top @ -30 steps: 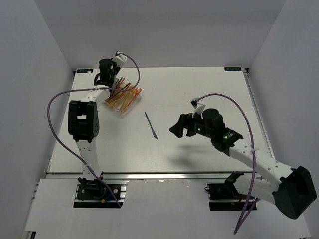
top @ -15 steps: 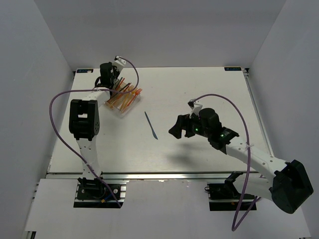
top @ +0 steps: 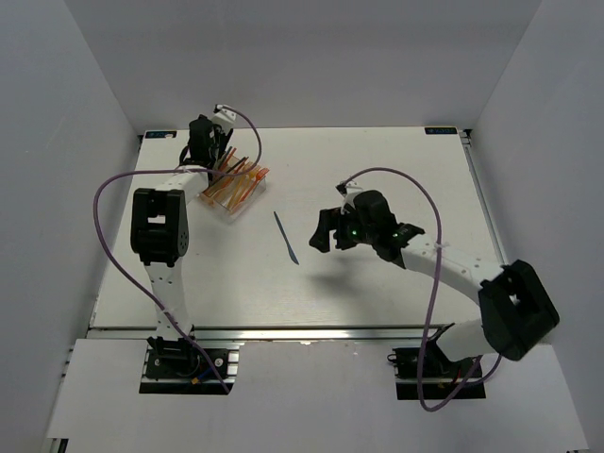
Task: Sort the eating utensils into containers
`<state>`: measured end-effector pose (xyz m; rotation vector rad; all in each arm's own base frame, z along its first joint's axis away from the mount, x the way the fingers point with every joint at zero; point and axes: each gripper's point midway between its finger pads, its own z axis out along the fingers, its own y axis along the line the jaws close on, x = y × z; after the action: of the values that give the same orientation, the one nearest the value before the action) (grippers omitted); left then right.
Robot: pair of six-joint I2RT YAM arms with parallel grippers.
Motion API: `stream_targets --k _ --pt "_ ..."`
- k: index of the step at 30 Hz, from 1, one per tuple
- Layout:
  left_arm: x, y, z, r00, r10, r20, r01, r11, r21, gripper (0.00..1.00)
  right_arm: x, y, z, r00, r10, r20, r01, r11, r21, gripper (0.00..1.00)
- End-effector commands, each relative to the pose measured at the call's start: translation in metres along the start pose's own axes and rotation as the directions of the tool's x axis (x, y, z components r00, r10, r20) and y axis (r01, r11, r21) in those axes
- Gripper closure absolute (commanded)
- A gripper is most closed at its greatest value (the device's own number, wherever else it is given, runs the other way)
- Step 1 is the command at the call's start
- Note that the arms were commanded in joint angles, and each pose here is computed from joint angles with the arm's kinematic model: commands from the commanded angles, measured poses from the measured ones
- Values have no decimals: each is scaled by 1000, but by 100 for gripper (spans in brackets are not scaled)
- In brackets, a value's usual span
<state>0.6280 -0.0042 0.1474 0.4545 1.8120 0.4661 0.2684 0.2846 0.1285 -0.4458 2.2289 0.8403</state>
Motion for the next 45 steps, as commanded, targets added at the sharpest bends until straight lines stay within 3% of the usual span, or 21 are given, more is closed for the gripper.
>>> stream_targets --k 1,5,8,9,11,14,15,18,20,21,23,25,30,31,33,35,37,40,41,44,45 --pt "-63 43 -21 990 -72 119 80 995 -66 34 -15 2 16 1000 -25 -1 25 1000 -9 11" --pt "-87 69 -32 979 -133 155 155 978 -138 29 -19 0 50 997 -39 -64 39 999 -13 11" --pt "-117 96 -50 944 -276 181 308 934 -181 17 -3 -19 73 986 -45 -161 61 993 96 12" --pt "-130 105 -58 909 -364 203 400 899 -180 2 -19 -16 80 987 -86 -137 103 987 122 13" --pt "-146 121 -74 875 -450 178 480 855 -198 2 -7 -22 95 974 -96 -205 131 978 164 19" --pt "-154 133 -102 753 -637 168 658 719 -224 2 -10 -18 121 960 -120 -253 176 962 211 31" --pt "-155 131 -109 667 -723 178 743 633 -218 2 -24 -5 129 963 -144 -226 191 960 204 33" --pt "-146 109 -142 548 -831 95 832 530 -163 2 -11 -5 152 947 -169 -272 237 941 242 38" --pt "-165 102 -179 499 -862 87 867 498 -33 2 -14 0 168 942 -184 -280 257 933 252 41" --pt "-137 79 -182 501 -865 18 865 500 -34 2 -9 1 171 934 -194 -300 275 926 257 42" --pt "-148 86 -221 498 -865 68 865 501 35 2 -8 0 181 930 -202 -308 291 915 279 43" --pt "-117 80 -236 533 -845 40 846 533 -26 2 -2 -9 186 924 -197 -327 306 895 325 47" --pt "-96 80 -284 611 -791 32 792 610 -29 2 23 -25 190 913 -153 -379 290 896 337 57" --pt "-84 75 -288 629 -777 1 777 628 -46 2 29 -29 189 910 -139 -391 284 896 342 66" --pt "-78 78 -302 653 -758 6 757 651 -56 2 46 -37 183 904 -111 -414 272 895 354 72" --pt "-64 71 -308 642 -767 8 766 640 -59 2 52 -38 178 904 -96 -416 257 900 351 94" --pt "-78 68 -321 602 -796 67 796 605 21 2 68 -40 170 896 -68 -439 241 905 350 100" --pt "-87 36 -322 556 -831 17 814 548 191 2 50 -22 147 927 -66 -368 187 934 304 100" --pt "-99 10 -329 556 -830 -48 792 511 334 2 44 -17 141 938 -60 -342 161 947 277 100" --pt "-114 -36 -337 510 -844 -168 759 349 550 2 9 1 109 979 -3 -204 38 985 170 100" --pt "-102 -57 -338 450 -853 -263 793 246 557 2 4 13 99 982 13 -187 7 995 104 100"
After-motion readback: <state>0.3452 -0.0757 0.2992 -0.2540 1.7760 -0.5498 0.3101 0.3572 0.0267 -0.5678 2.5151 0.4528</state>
